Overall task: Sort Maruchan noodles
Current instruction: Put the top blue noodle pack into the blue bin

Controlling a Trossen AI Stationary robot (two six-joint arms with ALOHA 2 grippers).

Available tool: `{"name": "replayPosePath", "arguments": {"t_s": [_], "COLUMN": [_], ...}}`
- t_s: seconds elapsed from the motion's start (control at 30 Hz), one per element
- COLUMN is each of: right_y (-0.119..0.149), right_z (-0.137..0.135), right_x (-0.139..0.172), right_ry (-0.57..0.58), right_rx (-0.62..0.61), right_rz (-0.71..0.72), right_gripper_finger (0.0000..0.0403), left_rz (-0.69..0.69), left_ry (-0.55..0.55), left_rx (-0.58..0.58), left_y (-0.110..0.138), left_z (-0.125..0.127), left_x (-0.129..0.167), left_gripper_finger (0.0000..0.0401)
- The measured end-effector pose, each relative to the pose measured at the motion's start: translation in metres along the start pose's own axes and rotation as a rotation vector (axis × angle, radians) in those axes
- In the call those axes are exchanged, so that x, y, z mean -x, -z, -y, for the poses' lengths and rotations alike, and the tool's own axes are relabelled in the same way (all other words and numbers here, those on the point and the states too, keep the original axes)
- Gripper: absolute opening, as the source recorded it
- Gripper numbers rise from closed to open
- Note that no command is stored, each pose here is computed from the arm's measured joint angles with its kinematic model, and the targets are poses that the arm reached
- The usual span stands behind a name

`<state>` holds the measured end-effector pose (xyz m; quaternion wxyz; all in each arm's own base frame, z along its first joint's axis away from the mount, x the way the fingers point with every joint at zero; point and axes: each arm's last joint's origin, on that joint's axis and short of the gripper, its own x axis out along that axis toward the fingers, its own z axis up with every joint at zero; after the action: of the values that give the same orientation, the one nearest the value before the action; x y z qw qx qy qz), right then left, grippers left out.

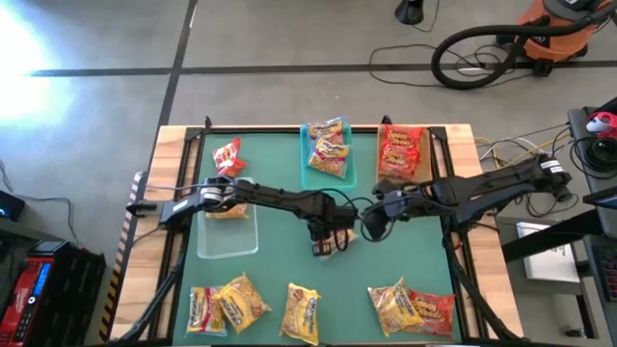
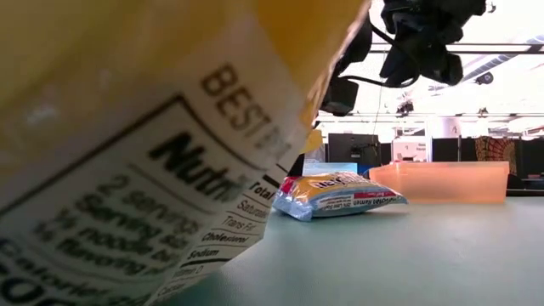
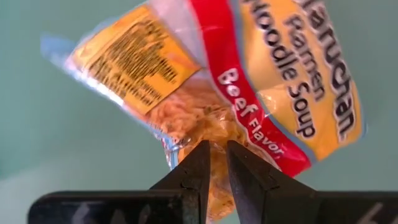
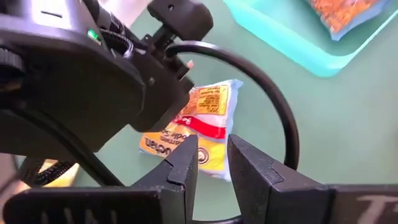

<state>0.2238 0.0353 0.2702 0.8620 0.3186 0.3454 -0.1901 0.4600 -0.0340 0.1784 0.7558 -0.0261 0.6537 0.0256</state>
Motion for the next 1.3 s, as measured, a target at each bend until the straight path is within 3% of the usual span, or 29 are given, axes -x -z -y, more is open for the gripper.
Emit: {"name": "replayPosePath", "arguments": {"t_s": [0.13,0.37,0.47,0.53,0.7,0.97,1.1,1.3], "right_y": [-0.004,-0.016,-0.019,-0.019,-0.018,-0.015,-0.015,-0.014], "right_z": [0.001,-0.002,0.000,0.001,0.004,0.000,-0.003,-0.004], "right_x": [0.019,0.074,0.090,0.096,0.095,0.079,0.072,0.067], "right_ry": [-0.074,-0.281,-0.313,-0.306,-0.263,-0.211,-0.191,-0.183], "right_rx": [-0.041,-0.084,-0.093,-0.100,-0.100,-0.073,-0.064,-0.058], "right_rz": [0.018,0.100,0.157,0.198,0.234,0.196,0.181,0.165], "right_gripper_finger": [0.0079,0.0079,0.0079,0.0079,0.0079,0.0079,0.0079,0.0079], "left_rz": [-0.016,-0.080,-0.073,-0.053,0.084,0.208,0.282,0.394], "left_ry": [-0.001,-0.010,0.003,0.069,0.294,0.490,0.515,0.350], "left_rx": [-0.035,0.012,0.055,0.121,0.250,0.434,0.521,0.757], "left_y": [0.004,0.020,0.027,0.030,0.032,0.035,0.030,0.030], "left_z": [0.001,-0.006,-0.005,-0.004,0.002,-0.005,-0.010,-0.025], "left_x": [-0.004,-0.018,-0.020,-0.020,-0.024,-0.040,-0.042,-0.038], "left_gripper_finger": [0.0039,0.0039,0.0039,0.0039,0.0039,0.0039,0.0039,0.0039]}}
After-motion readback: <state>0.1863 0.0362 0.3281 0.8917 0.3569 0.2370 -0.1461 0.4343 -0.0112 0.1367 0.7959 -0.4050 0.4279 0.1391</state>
